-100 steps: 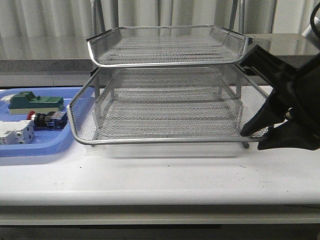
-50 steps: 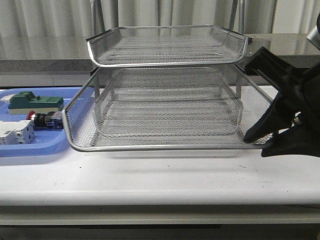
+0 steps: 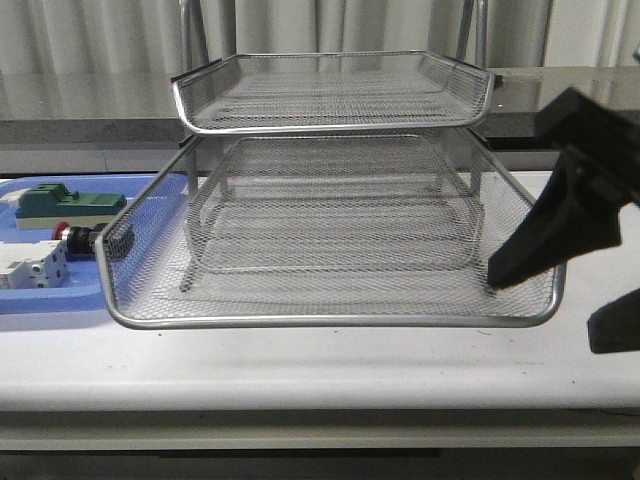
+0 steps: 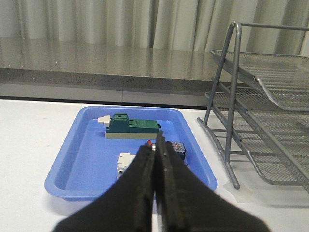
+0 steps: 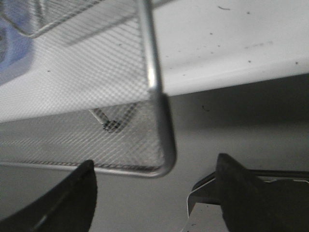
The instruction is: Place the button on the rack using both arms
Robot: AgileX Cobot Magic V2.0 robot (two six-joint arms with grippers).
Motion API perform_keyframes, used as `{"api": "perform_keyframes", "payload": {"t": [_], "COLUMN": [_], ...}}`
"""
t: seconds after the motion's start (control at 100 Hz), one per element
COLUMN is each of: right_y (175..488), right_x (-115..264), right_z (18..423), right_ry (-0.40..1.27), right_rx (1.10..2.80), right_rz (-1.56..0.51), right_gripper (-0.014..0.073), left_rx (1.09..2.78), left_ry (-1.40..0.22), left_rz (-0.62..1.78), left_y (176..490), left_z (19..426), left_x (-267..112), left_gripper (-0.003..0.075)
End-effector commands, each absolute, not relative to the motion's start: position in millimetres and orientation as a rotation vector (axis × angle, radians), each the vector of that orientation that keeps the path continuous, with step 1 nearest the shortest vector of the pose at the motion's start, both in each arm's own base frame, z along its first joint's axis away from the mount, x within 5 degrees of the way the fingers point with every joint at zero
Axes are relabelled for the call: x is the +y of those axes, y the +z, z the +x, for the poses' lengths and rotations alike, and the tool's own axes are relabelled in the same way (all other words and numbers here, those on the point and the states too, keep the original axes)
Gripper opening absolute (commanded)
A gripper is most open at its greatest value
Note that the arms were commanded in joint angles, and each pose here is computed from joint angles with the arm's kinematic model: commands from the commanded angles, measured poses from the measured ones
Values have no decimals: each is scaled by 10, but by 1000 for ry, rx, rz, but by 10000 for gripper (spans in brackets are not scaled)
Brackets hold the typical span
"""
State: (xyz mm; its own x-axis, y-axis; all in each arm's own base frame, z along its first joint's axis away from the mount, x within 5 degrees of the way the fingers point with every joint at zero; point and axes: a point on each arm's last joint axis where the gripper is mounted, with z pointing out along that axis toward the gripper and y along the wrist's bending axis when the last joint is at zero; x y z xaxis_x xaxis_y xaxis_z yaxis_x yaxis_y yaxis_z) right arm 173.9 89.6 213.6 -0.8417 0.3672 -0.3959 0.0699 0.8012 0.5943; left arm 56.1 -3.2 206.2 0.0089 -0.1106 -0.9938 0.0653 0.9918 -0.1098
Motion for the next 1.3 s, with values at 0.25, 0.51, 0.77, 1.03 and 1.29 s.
{"api": "perform_keyframes", "payload": {"t": [0.25, 0.51, 0.77, 1.03, 1.29], "right_y": [2570, 2894, 3366, 3528, 3558], "right_x": [733, 451, 180, 51, 20], "right_z": [1485, 1429, 1291, 993, 821], "right_ry": [850, 602, 230, 29, -11], "right_rx": [2333, 2360, 2329, 2255, 2230], "right_rz": [214, 116, -12, -66, -71], "right_gripper": [528, 528, 528, 528, 367], "left_rx": [1484, 1484, 1484, 1484, 1484], "left_ry": [-153, -153, -153, -153, -153], "left_rz": [-28, -28, -28, -28, -28], "left_y": [2010, 2010, 2010, 2010, 2010], "left_z": [552, 552, 552, 552, 552], "left_x": [-43, -43, -43, -43, -43], "left_gripper": [-20, -20, -20, -20, -20]}}
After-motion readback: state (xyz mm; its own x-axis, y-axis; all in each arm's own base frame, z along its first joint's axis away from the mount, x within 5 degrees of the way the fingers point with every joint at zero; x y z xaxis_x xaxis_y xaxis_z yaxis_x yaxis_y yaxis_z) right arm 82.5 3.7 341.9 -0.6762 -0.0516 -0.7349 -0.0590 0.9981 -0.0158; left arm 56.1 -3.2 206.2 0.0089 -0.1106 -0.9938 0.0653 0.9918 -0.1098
